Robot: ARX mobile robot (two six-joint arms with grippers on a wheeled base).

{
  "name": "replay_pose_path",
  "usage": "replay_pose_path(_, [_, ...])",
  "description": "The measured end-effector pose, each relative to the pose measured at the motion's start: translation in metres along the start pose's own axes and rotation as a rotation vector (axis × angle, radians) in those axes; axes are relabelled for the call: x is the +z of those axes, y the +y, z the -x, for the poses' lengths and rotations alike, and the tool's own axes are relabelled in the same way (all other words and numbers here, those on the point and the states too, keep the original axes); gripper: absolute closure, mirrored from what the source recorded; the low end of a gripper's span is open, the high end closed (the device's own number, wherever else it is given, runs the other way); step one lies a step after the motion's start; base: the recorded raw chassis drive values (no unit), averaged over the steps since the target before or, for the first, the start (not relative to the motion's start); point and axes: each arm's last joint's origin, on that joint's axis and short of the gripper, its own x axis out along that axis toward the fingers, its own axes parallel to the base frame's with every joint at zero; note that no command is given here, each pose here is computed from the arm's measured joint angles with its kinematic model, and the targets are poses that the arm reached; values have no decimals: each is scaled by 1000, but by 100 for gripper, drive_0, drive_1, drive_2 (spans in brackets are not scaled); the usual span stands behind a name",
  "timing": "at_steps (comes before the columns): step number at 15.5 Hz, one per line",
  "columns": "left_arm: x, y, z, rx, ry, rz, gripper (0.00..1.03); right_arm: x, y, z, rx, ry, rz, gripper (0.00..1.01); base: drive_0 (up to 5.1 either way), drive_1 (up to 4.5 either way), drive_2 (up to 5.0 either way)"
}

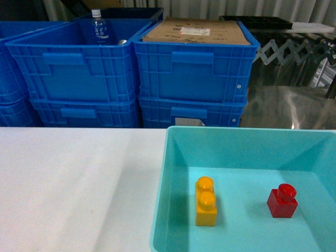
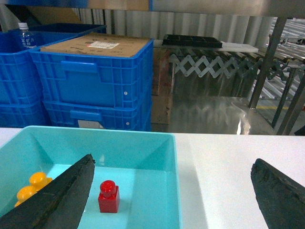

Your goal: Pick red block from blue box to shelf

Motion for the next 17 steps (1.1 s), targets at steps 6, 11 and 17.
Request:
replay_pose_path(6, [0, 0, 0, 0, 0, 0, 5, 0, 0, 0, 0, 0, 0, 3, 0, 0, 0])
replay_pose_path(11, [0, 0, 0, 0, 0, 0, 5, 0, 0, 0, -1, 0, -7, 3, 0, 0, 0])
replay_pose_path(17, [0, 0, 0, 0, 0, 0, 5, 41, 28, -47, 83, -38, -19, 3, 0, 0, 0])
